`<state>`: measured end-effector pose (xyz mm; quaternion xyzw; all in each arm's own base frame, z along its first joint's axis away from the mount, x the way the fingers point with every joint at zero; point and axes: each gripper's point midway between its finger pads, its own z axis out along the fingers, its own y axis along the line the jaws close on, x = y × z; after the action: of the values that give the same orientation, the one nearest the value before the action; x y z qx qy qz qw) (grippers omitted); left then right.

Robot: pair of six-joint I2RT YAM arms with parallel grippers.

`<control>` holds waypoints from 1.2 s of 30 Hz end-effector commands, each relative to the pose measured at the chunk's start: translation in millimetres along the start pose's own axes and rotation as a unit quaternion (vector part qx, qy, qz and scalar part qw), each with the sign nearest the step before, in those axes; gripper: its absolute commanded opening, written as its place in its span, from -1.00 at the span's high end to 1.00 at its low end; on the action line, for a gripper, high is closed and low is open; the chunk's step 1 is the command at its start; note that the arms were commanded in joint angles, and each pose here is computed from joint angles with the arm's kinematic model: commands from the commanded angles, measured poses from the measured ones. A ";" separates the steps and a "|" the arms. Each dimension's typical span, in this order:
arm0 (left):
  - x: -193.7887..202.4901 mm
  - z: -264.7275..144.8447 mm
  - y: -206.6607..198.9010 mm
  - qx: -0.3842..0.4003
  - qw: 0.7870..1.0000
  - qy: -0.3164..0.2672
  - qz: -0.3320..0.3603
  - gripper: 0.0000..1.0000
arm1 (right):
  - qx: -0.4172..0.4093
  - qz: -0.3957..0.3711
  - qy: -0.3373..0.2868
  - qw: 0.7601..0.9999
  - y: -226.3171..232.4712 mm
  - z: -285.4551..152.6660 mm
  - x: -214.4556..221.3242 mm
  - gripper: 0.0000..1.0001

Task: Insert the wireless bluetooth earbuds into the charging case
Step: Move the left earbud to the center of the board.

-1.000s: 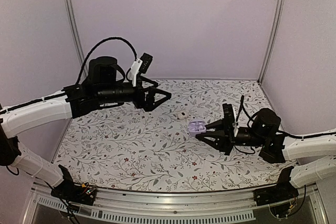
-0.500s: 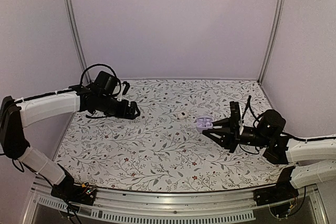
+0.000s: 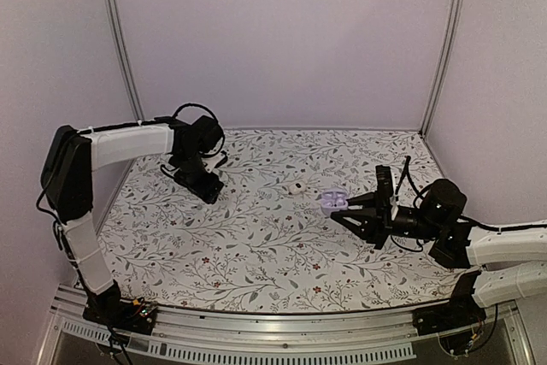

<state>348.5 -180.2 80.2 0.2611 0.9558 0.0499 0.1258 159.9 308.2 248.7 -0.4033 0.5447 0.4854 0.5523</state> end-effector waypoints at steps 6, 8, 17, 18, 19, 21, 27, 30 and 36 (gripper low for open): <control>15.5 21.3 16.5 -0.053 0.990 0.078 0.109 -0.32 | 0.007 0.001 -0.005 1.000 -0.5 -6.6 -0.5 1.00; 14.2 28.7 16.7 -0.051 0.988 0.086 0.117 -0.24 | 0.006 0.001 -0.005 1.000 -0.2 -6.4 -0.6 1.00; 24.8 54.5 23.0 -0.064 0.980 0.129 0.138 0.05 | 0.011 0.001 -0.006 1.000 -1.8 -7.5 -1.7 1.00; 26.3 59.1 24.8 -0.071 0.978 0.136 0.143 0.10 | 0.011 -0.001 -0.005 1.000 -1.9 -7.3 -2.0 1.00; 25.2 60.1 25.5 -0.073 0.978 0.134 0.144 0.13 | 0.010 -0.001 -0.005 1.000 -1.5 -6.8 -2.2 1.00; 24.3 62.1 28.0 -0.082 0.976 0.135 0.149 0.17 | 0.010 0.000 -0.005 1.000 -2.1 -6.4 -2.3 1.00; 22.4 69.8 29.7 -0.087 0.973 0.140 0.162 0.27 | 0.010 0.000 -0.003 1.000 -2.8 -5.5 -1.6 1.00; 20.1 72.5 29.2 -0.086 0.972 0.140 0.168 0.34 | 0.010 0.000 -0.004 1.000 -2.9 -5.4 -2.2 1.00; 18.3 78.9 28.1 -0.078 0.971 0.142 0.175 0.43 | 0.012 -0.002 -0.002 1.000 -3.4 -5.3 -1.4 1.00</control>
<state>361.1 -144.8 12.3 0.3999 0.8969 0.1886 0.0010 159.0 304.0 247.4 -0.4016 0.5472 0.4832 0.5529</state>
